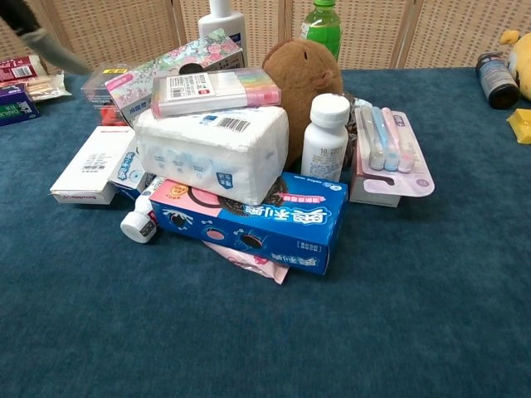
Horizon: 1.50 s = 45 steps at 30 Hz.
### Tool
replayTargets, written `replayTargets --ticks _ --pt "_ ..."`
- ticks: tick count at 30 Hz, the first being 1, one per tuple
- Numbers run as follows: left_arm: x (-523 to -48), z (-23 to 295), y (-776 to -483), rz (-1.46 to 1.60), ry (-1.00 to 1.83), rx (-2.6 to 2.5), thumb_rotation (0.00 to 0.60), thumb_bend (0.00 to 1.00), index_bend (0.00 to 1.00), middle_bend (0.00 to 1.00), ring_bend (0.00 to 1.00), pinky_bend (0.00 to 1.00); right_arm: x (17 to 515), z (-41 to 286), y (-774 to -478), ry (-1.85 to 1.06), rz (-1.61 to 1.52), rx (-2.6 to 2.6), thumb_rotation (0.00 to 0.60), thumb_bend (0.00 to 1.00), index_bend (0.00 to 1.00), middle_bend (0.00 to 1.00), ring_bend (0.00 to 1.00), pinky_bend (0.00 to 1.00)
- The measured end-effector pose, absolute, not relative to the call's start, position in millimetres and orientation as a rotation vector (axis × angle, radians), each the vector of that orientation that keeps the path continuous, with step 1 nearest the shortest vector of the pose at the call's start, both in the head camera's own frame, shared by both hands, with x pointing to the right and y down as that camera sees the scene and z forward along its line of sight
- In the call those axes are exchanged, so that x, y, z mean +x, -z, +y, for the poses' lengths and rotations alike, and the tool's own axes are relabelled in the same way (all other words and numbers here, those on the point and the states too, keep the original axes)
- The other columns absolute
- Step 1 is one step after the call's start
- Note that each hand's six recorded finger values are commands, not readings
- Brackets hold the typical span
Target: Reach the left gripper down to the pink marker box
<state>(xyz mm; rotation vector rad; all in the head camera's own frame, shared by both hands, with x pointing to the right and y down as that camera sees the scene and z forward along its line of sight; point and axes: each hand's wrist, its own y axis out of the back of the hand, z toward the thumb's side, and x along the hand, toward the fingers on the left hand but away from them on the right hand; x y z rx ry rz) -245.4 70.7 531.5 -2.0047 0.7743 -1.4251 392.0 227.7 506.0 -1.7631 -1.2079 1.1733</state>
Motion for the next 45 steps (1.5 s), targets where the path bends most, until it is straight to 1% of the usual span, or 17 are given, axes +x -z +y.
replayTargets --ticks 6,12,20,27,34,35,36,37,38,39,40,41,42,44,45 --pt "-184.0 67.9 -546.4 0.674 1.431 -2.06 0.6 0.0 0.0 0.0 0.0 0.0 394.5 226.3 -503.2 -1.163 -1.238 -1.777 0.6 0.0 0.0 0.0 0.0 0.0" --pt "-151.3 65.0 -557.6 0.64 1.467 -2.034 0.6 0.0 0.0 0.0 0.0 0.0 401.6 222.2 -496.1 -1.147 -1.286 -1.78 0.6 0.0 0.0 0.0 0.0 0.0" --pt "-137.7 59.4 -571.5 0.646 1.523 -2.015 0.6 0.0 0.0 0.0 0.0 0.0 406.0 220.3 -492.3 -1.14 -1.312 -1.784 0.6 0.0 0.0 0.0 0.0 0.0" --pt "-126.7 61.0 -584.7 0.625 1.554 -2.027 0.6 0.0 0.0 0.0 0.0 0.0 409.1 219.0 -491.0 -1.14 -1.327 -1.785 0.6 0.0 0.0 0.0 0.0 0.0" --pt "-115.7 60.6 -591.5 0.599 1.562 -2.009 0.6 0.0 0.0 0.0 0.0 0.0 411.2 217.9 -489.8 -1.135 -1.342 -1.79 0.6 0.0 0.0 0.0 0.0 0.0" --pt "-114.9 60.1 -592.0 0.599 1.564 -2.003 0.6 0.0 0.0 0.02 0.01 0.0 411.4 217.8 -489.5 -1.135 -1.342 -1.791 0.6 0.0 0.0 0.0 0.0 0.0" --pt "-114.2 59.7 -592.3 0.601 1.565 -1.995 0.6 0.0 0.02 0.06 0.05 0.0 411.7 217.8 -489.4 -1.135 -1.344 -1.793 0.6 0.0 0.0 0.0 0.0 0.0" --pt "-113.9 59.4 -592.4 0.602 1.564 -1.987 0.6 0.0 0.07 0.13 0.11 0.0 412.0 217.8 -489.3 -1.135 -1.346 -1.794 0.6 0.0 0.0 0.0 0.0 0.0" --pt "-113.6 59.3 -592.4 0.602 1.563 -1.978 0.6 0.0 0.13 0.23 0.19 0.02 412.3 217.8 -489.2 -1.135 -1.348 -1.795 0.6 0.0 0.0 0.0 0.0 0.0" --pt "-113.4 59.4 -592.5 0.603 1.563 -1.966 0.6 0.0 0.19 0.31 0.26 0.05 412.7 217.7 -489.2 -1.136 -1.35 -1.797 0.6 0.0 0.0 0.0 0.0 0.0" --pt "-113.4 59.5 -592.5 0.604 1.564 -1.957 0.6 0.0 0.26 0.4 0.35 0.12 413.1 217.5 -489.0 -1.136 -1.352 -1.797 0.6 0.0 0.0 0.0 0.0 0.0" --pt "-113.4 59.6 -592.4 0.605 1.564 -1.948 0.6 0.0 0.34 0.51 0.45 0.24 413.4 217.4 -488.8 -1.136 -1.353 -1.797 0.6 0.0 0.0 0.0 0.0 0.0" --pt "-113.2 59.6 -592.1 0.607 1.562 -1.936 0.6 0.0 0.38 0.56 0.5 0.31 413.5 217.4 -488.6 -1.135 -1.355 -1.798 0.6 0.0 0.0 0.0 0.0 0.0" --pt "-113.2 59.8 -591.2 0.607 1.555 -1.917 0.6 0.0 0.48 0.67 0.6 0.49 413.7 217.3 -488.2 -1.133 -1.357 -1.8 0.6 0.0 0.0 0.0 0.0 0.0" --pt "-113.4 60.0 -590.9 0.606 1.554 -1.907 0.6 0.0 0.51 0.69 0.62 0.53 413.8 217.2 -488.1 -1.132 -1.357 -1.799 0.6 0.0 0.0 0.0 0.0 0.0"
